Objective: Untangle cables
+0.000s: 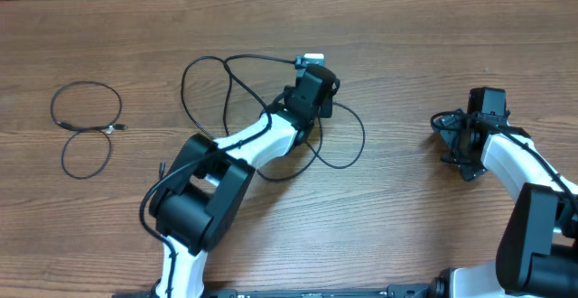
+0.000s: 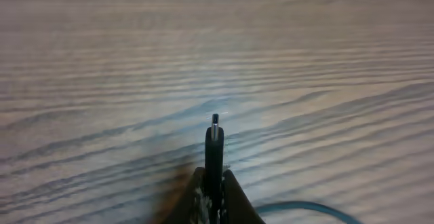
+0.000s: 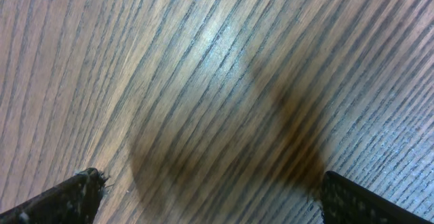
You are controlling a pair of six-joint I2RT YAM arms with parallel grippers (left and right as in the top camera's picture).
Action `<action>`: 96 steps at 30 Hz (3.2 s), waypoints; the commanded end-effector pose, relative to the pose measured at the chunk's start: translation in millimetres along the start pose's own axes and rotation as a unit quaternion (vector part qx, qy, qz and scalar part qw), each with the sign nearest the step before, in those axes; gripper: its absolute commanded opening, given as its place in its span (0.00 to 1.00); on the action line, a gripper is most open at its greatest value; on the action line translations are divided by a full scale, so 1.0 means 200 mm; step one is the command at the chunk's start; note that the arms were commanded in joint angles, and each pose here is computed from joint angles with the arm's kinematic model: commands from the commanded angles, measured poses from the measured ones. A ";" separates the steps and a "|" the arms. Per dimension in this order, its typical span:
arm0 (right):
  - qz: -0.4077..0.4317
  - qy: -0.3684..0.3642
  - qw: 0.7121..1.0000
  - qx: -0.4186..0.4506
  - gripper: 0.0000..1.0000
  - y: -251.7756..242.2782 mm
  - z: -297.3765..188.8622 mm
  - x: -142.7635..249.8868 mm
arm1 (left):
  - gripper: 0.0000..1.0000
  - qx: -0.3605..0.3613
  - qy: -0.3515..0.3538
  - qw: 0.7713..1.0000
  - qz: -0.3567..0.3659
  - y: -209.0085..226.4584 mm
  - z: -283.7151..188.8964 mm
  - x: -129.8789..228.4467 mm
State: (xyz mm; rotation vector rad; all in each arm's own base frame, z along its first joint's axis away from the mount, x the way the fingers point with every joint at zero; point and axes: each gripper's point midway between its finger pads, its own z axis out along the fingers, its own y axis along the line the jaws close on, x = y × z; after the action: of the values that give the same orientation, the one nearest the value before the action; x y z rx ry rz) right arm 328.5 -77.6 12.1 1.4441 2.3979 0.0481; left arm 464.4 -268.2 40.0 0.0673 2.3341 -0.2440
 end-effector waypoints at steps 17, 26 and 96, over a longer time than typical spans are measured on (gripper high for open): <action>-0.002 -0.008 1.000 -0.005 1.00 0.01 -0.02 -0.02 | 0.36 -0.007 0.254 0.963 0.091 0.14 -0.05 0.42; -0.002 -0.008 1.000 -0.005 1.00 0.01 -0.02 -0.02 | 0.93 0.001 0.381 0.919 0.103 0.14 -0.34 0.44; -0.002 -0.008 1.000 -0.005 1.00 0.01 -0.02 -0.02 | 0.04 -0.157 0.231 0.902 -0.330 0.09 -0.27 0.42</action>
State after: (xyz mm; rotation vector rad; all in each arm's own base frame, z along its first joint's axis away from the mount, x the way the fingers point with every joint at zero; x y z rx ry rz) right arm 328.4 -77.6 12.0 1.4442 2.3982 0.0480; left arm 370.0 -237.3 5.6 -1.2234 2.6161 -0.1644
